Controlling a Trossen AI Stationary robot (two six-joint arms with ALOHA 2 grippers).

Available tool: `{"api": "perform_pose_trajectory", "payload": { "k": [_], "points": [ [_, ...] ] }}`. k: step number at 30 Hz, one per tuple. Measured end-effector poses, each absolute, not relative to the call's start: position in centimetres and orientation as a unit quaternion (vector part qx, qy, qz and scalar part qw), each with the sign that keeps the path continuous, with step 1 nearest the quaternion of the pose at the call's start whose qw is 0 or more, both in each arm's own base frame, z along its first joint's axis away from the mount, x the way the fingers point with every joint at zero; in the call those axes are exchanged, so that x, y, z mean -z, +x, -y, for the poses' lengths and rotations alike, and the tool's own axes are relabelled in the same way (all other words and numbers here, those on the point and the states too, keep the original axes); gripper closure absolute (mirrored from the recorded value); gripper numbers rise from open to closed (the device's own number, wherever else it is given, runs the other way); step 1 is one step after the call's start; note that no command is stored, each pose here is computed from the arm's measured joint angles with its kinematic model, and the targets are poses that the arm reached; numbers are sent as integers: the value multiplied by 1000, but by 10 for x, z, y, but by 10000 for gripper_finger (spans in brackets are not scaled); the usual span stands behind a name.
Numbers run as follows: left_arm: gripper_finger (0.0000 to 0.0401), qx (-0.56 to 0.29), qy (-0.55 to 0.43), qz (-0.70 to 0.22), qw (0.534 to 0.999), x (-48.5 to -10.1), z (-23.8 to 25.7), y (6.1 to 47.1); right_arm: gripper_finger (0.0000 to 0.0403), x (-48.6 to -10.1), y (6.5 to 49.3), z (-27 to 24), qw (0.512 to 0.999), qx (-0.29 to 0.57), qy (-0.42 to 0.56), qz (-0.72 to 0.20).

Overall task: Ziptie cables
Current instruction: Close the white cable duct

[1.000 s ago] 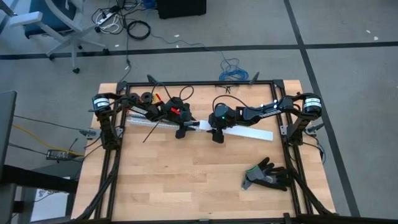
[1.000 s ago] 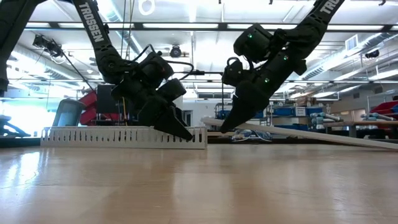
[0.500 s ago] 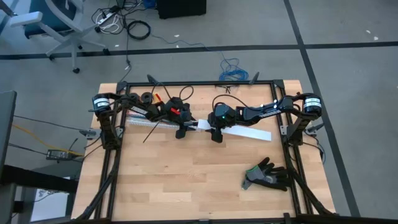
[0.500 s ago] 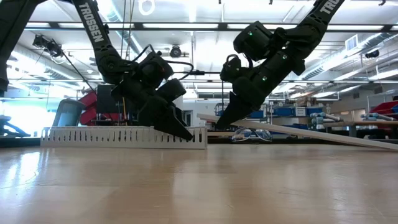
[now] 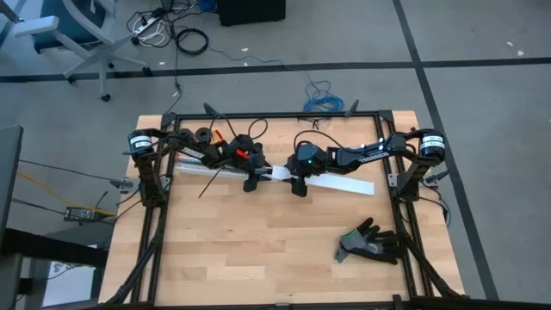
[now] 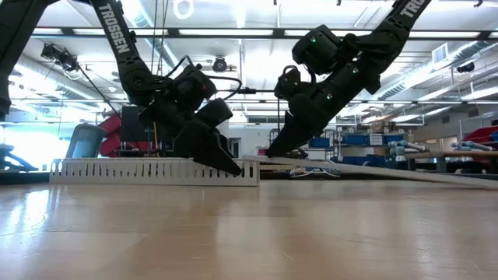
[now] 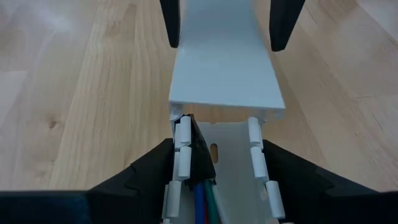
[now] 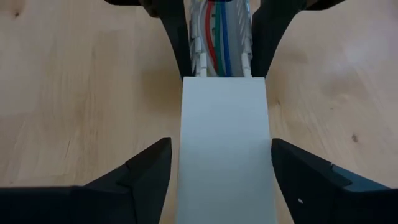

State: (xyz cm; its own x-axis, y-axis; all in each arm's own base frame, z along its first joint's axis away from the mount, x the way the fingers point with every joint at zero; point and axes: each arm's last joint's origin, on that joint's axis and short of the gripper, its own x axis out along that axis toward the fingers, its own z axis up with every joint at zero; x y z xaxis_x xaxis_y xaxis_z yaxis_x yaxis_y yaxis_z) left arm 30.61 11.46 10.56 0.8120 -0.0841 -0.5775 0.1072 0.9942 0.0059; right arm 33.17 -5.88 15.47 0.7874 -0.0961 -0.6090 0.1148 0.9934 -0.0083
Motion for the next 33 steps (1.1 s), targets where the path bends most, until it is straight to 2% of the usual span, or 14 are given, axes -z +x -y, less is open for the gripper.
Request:
{"api": "perform_pose_trajectory", "payload": {
  "k": [11, 24, 29, 33],
  "points": [
    [171, 51, 19, -302, 952, -106, -115, 306, 129, -155, 332, 59, 945, 55, 15, -321],
    [171, 51, 19, -302, 952, -106, -115, 306, 146, -163, 337, 58, 961, 41, 18, -274],
    [171, 51, 19, -302, 952, -106, -115, 306, 189, -164, 338, 59, 962, 57, 42, -264],
    [171, 51, 19, -302, 952, -106, -115, 306, 262, -170, 341, 60, 970, 58, 40, -232]
  ]
}}
